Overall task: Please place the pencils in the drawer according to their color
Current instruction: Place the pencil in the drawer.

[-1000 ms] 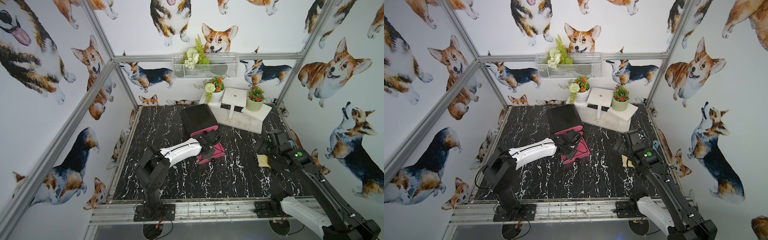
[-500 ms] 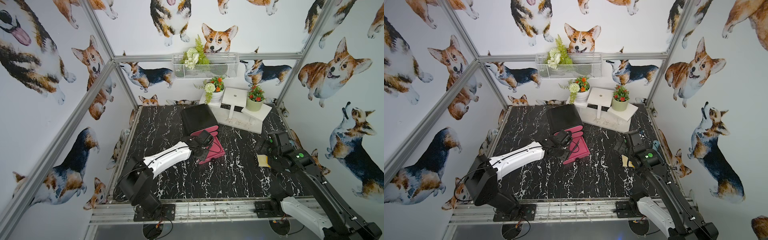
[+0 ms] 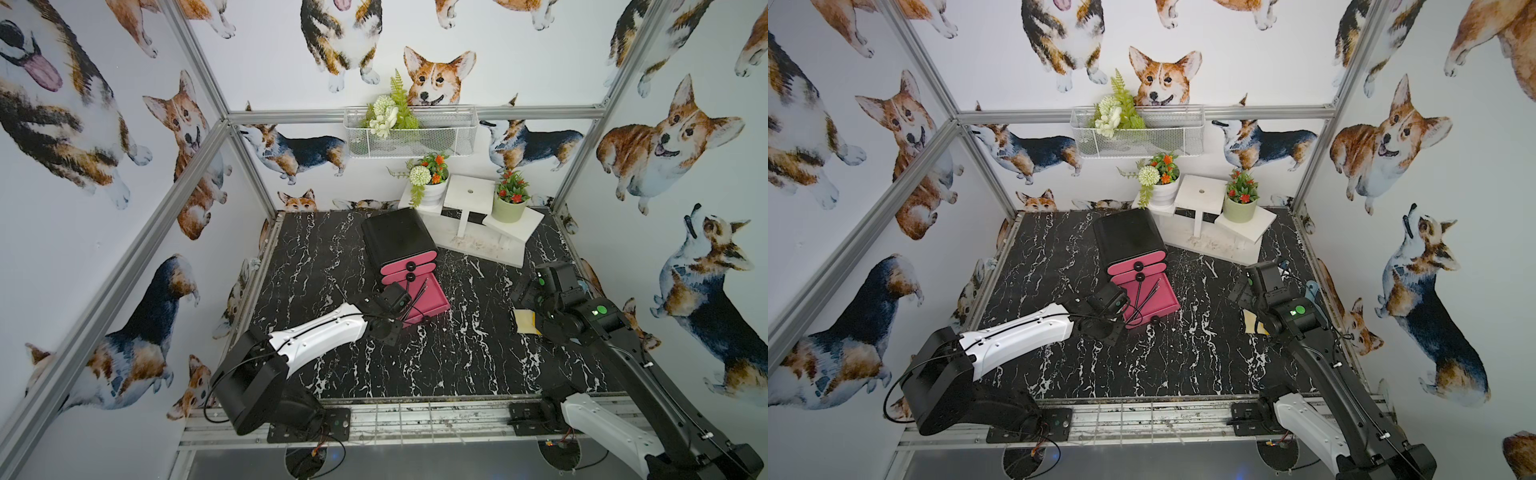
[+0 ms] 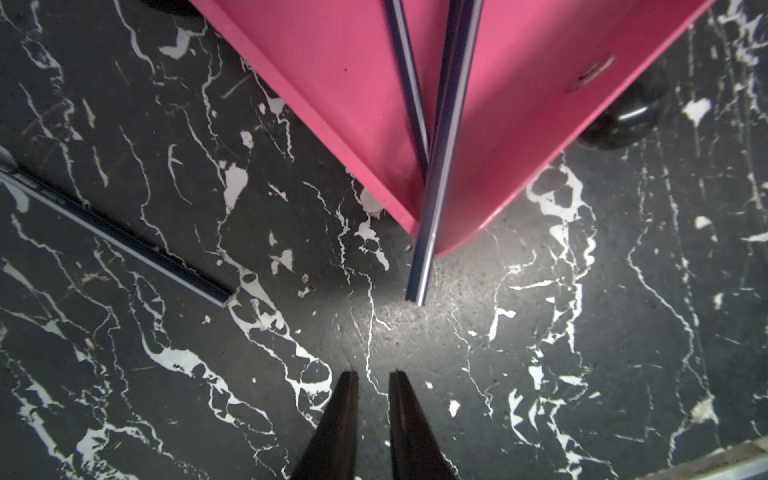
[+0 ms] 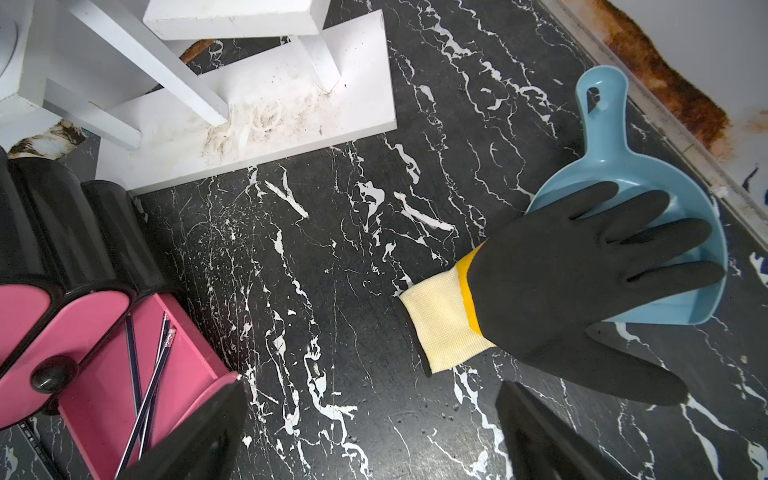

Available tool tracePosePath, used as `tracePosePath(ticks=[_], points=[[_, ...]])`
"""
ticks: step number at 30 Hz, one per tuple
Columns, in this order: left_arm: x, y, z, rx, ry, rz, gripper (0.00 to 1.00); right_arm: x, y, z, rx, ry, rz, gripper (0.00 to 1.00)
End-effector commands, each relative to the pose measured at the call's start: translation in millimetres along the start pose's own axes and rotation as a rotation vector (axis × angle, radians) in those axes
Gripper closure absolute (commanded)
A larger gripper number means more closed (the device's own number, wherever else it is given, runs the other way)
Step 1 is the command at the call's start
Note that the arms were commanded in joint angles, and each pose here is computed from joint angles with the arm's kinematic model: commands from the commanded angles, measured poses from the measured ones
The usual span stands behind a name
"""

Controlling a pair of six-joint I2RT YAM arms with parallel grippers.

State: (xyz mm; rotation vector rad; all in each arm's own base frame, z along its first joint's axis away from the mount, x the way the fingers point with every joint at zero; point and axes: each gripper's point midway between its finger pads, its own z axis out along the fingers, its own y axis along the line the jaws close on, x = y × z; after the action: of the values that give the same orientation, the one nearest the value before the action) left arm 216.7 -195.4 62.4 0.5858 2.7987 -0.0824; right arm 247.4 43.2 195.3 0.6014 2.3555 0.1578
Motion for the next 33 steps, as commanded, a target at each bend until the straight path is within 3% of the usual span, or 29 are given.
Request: tracePosePath(ticks=[1, 19, 33], points=[[-5.9, -6.6, 3.9, 0.029, -0.013, -0.020, 0.80, 0.4, -4.0, 0.3, 0.021, -0.004, 0.014, 0.00], [-43.2, -10.4, 16.2, -0.014, -0.064, 0.006, 0.86, -0.4, -1.5, 0.8, 0.010, -0.005, 0.013, 0.00], [-66.5, -11.5, 18.9, -0.018, -0.116, 0.003, 0.83, -0.1, -1.5, 0.7, 0.006, -0.006, 0.012, 0.00]])
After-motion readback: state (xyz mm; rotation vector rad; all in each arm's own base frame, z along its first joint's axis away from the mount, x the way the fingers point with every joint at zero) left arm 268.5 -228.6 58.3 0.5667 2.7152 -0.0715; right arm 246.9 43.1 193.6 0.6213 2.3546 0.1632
